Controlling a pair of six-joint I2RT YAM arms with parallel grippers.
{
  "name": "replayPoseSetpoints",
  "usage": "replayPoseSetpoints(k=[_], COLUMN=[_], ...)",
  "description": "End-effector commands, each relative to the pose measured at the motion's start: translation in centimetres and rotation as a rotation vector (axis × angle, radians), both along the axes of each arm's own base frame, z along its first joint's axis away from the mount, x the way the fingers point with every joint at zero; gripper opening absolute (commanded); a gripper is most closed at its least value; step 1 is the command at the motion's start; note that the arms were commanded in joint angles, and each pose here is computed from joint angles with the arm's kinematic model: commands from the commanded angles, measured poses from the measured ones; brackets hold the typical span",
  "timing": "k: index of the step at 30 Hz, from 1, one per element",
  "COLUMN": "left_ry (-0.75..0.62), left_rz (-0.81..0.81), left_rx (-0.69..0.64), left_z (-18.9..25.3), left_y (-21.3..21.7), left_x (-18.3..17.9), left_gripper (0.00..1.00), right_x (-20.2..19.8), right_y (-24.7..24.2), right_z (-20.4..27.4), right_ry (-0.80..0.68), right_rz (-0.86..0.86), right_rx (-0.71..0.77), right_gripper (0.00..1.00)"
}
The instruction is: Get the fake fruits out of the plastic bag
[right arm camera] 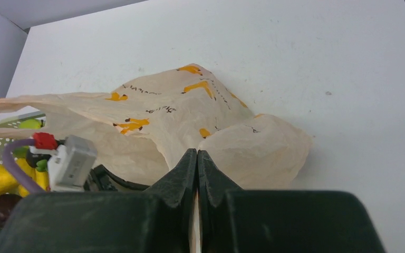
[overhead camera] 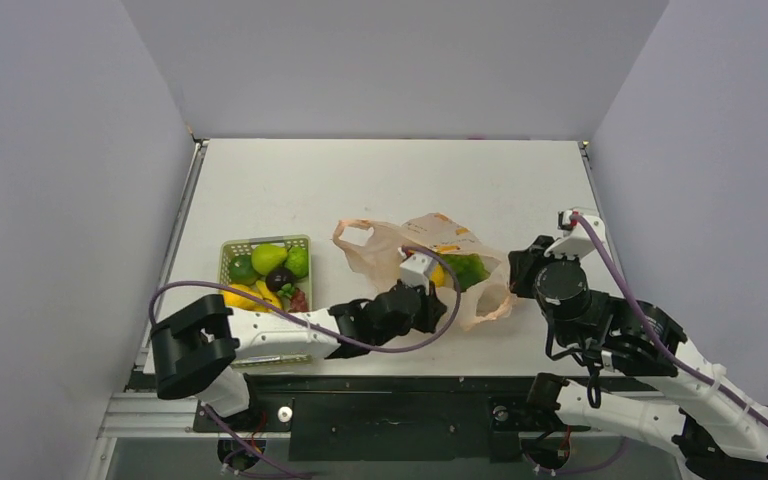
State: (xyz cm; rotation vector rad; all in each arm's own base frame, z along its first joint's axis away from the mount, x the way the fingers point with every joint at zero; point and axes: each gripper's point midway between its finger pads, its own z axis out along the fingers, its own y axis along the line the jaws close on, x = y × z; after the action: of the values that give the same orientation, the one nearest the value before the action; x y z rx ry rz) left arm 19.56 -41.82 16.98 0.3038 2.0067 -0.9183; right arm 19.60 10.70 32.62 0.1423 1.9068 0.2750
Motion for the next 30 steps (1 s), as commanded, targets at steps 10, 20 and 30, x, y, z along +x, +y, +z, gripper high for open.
replayPoseSetpoints(k=[10,20,30], left_ry=[0.114,0.105,0.131], left_rz=[0.006,-0.099,-0.185], left_rx=[0.000,-0.113,-0.203], left_z=[-10.8,-4.8,-2.7], left_y=[0.9,-1.1,-3.2], left_x=[-5.3,-6.5,-7.6], left_gripper=[0.00,0.13,0.27], right_x=[-3.5,-6.9,-7.8], right_y=[-2.3,0.1,3.4], right_z=[-11.9,-11.3,-13.9], right_ry=[0.210,0.338,0.357], right_rz=[-0.033,0.189,0.365], right_rx=[0.020,0.087,0.109], right_gripper=[0.00,0.81,0.86])
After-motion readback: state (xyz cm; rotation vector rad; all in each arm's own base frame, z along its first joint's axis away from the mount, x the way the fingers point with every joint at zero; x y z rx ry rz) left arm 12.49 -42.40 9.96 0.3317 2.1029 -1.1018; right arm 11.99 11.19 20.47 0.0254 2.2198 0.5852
